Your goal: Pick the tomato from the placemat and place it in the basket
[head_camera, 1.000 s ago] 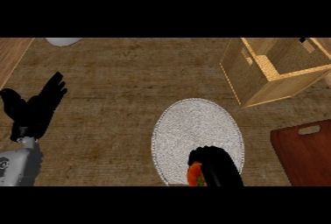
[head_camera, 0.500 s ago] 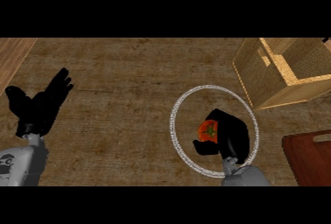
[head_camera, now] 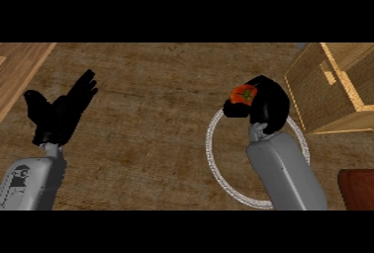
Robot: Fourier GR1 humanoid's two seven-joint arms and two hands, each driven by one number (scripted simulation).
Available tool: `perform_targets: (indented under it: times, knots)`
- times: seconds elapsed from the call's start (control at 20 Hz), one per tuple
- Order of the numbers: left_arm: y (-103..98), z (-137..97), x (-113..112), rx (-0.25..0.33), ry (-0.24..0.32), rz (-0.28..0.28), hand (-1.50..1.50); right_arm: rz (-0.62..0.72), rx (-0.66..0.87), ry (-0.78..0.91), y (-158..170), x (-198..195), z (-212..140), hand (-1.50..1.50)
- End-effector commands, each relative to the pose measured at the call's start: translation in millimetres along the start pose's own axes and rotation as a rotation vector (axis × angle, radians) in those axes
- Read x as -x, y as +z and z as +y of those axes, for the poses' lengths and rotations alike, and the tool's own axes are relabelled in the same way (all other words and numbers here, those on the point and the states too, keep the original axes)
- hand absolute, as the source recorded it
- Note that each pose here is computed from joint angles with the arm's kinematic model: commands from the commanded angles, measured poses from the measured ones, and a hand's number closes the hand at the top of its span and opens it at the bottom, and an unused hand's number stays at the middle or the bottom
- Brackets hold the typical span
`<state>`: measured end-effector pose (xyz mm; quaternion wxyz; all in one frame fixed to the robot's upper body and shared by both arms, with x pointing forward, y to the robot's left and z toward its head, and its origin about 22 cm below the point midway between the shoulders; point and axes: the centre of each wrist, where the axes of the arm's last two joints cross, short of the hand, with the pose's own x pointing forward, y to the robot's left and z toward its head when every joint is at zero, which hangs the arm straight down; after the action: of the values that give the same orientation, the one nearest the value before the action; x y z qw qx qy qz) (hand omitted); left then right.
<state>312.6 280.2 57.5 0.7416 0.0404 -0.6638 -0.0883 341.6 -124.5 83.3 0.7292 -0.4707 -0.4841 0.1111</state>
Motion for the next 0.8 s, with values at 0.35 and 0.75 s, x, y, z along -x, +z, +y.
perform_targets:
  times: [0.35,0.75]
  knots:
    - [-12.8,-13.1,-12.4,0.026,-0.011,-0.008,0.0,-0.049,0.392,-0.236,-17.7,-116.0,-43.6,1.5]
    - [-14.0,-11.8,-11.6,0.005,-0.008,0.0,0.0,0.039,0.548,-0.178,-35.3,-159.7,-65.8,1.5]
